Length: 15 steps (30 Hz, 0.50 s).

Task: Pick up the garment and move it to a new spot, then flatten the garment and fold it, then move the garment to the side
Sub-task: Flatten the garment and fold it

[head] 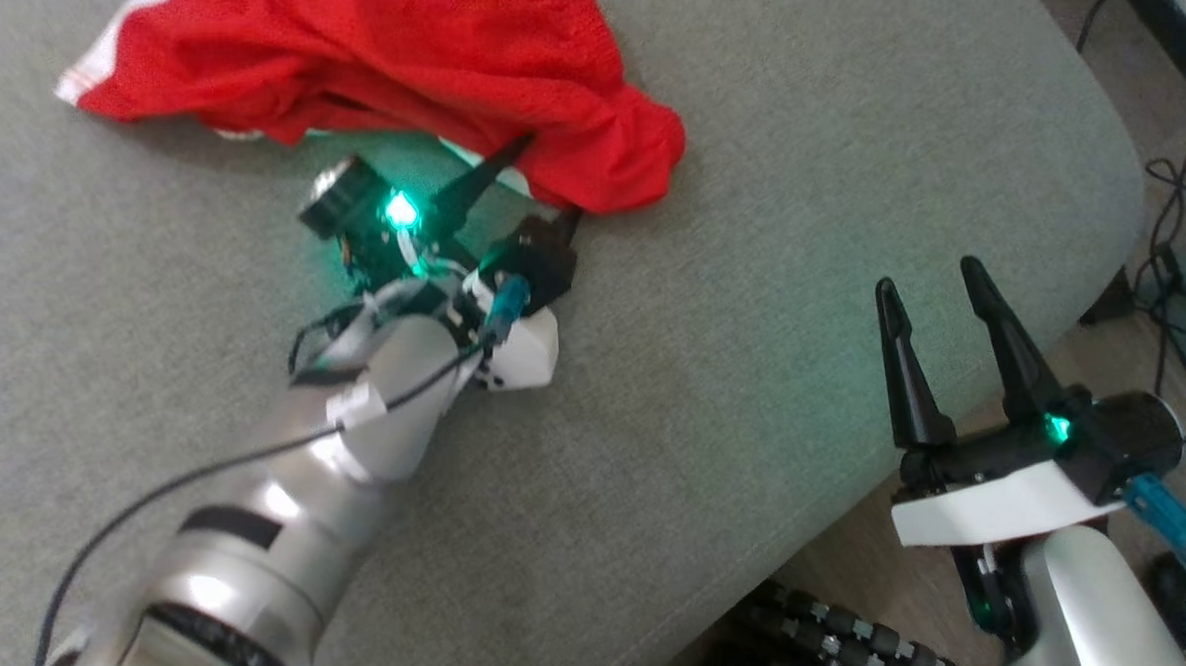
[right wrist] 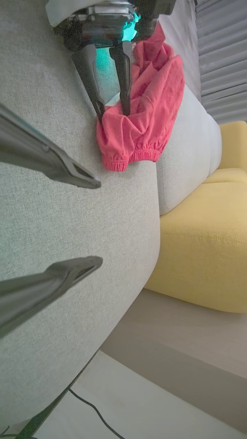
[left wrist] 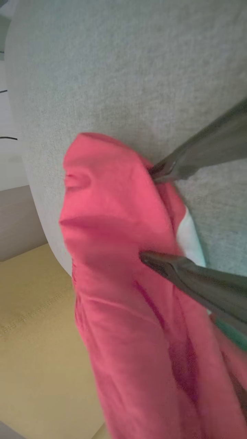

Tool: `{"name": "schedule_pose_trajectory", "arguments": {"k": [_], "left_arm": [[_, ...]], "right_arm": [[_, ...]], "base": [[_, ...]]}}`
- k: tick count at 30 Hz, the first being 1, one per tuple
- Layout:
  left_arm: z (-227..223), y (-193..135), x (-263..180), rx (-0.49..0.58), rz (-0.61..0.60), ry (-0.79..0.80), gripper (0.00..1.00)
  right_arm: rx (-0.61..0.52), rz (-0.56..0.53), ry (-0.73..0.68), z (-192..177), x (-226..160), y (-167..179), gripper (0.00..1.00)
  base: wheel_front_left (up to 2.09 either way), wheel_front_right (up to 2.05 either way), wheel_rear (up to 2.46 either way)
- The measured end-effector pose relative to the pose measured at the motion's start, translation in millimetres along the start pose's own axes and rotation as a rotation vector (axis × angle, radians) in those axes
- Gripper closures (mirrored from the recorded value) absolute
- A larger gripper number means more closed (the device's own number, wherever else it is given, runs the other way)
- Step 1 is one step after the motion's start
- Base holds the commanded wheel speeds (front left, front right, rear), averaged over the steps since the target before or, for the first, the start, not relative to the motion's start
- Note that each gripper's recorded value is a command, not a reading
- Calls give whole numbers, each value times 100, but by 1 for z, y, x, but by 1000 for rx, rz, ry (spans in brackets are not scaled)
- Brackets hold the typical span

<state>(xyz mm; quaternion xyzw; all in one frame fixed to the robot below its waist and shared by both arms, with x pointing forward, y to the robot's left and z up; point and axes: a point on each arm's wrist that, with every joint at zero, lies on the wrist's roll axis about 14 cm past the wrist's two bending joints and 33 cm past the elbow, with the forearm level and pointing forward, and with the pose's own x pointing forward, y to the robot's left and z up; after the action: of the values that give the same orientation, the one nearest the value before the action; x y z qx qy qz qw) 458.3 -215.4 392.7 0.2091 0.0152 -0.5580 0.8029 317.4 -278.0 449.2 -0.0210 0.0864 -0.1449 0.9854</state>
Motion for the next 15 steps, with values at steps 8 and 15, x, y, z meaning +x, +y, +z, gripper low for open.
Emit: {"name": "schedule_pose_trajectory", "arguments": {"k": [8,15], "left_arm": [[18,6,8,-44,-36,-113,100],[170,38,-20,-119,25,-512,100]], "right_arm": [[-10,34,8,-3,16,11,0],[8,69,-64,17,14,19,0]], "base": [[0,0,0],[0,0,0]]}}
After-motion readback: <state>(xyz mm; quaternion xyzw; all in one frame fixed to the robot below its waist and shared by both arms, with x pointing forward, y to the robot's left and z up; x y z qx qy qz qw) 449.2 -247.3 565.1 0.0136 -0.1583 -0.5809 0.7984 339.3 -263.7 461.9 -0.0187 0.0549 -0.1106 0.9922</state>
